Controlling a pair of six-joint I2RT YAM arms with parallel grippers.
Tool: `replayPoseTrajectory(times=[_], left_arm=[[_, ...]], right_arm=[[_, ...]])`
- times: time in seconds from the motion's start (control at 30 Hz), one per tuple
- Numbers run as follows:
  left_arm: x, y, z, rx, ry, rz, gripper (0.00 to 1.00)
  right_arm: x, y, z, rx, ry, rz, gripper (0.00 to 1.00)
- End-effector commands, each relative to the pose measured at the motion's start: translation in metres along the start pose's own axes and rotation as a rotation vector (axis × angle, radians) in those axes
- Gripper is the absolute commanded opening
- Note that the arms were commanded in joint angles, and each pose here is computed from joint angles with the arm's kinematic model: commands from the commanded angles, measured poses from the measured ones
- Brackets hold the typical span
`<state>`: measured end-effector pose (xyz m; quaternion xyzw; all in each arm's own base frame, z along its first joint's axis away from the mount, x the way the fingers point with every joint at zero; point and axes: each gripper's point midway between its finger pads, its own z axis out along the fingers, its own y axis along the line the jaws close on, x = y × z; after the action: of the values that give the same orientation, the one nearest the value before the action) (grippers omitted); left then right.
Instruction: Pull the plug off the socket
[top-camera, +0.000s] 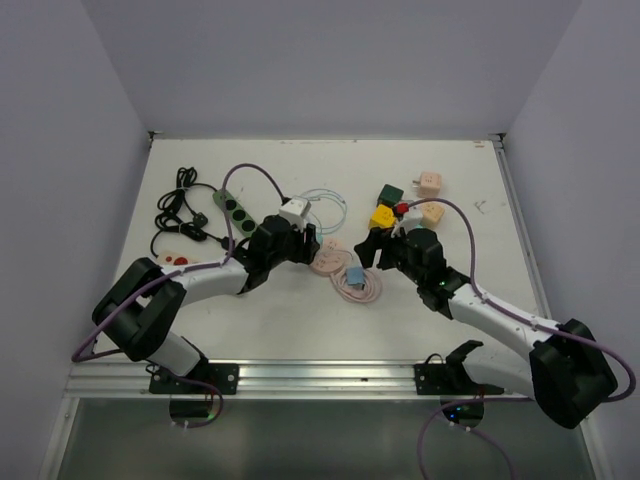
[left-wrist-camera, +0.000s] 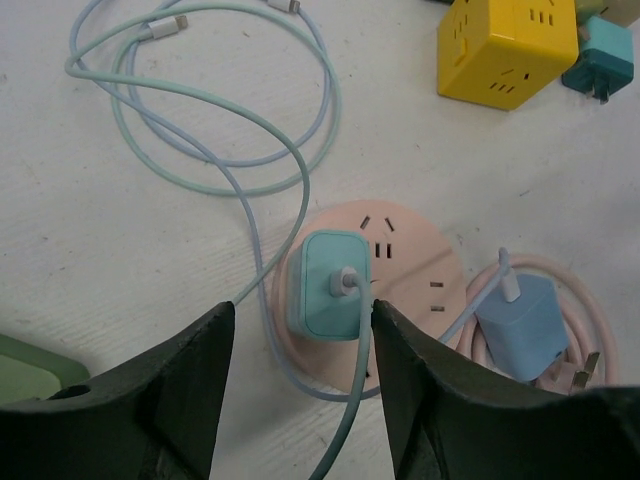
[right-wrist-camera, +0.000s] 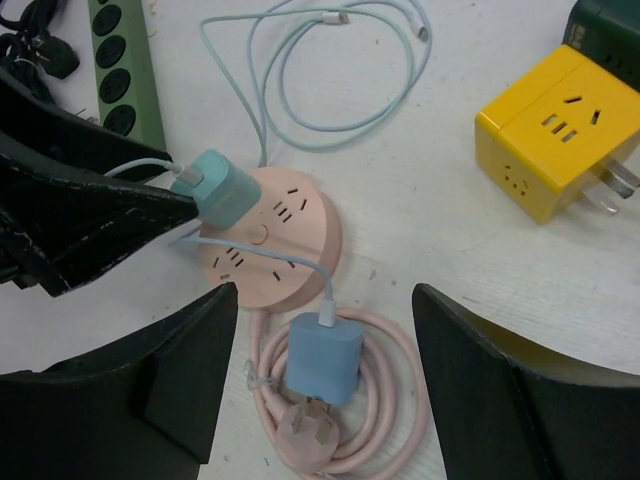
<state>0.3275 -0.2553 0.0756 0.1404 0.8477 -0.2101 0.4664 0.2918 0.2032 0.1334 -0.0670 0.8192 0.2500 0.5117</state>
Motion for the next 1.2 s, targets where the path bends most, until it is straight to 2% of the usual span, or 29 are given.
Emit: replayPoseTrajectory(times=[0.0,0.5,0.67,0.87,0.9,1.1,1.17], left_arm=[[0.004,-0.003,-0.008,-0.004,0.064,0.073,0.61],[-0.007,-0.016,0.009,0.021,0.073,0.097,0.64],[0.0,-0.019,0.021,0.012,0.114,0.122,0.6],[0.025,-0.005,0.026,-0.075,0.175,0.176,0.44],[0.028,-0.006,0.026,-0.081,0.181,0.184,0.37],[0.025,-0.007,0.022,-0.101,0.159,0.156,0.08],[0.017,-0.009,0.02,-0.1,0.129,0.14,0.03]], right_arm=[[-0.024,0.024,0.008,-0.095,-0.035,0.111,0.73],[-0.006,0.022,0.035,-0.148,0.03,0.217,0.71],[-0.002,0.024,0.041,-0.163,0.046,0.234,0.71],[0.0,0.024,0.046,-0.161,0.063,0.252,0.7],[0.001,0.025,0.046,-0.161,0.066,0.258,0.7],[0.012,0.023,0.053,-0.155,0.105,0.303,0.7],[0.018,0.024,0.056,-0.166,0.131,0.313,0.72]])
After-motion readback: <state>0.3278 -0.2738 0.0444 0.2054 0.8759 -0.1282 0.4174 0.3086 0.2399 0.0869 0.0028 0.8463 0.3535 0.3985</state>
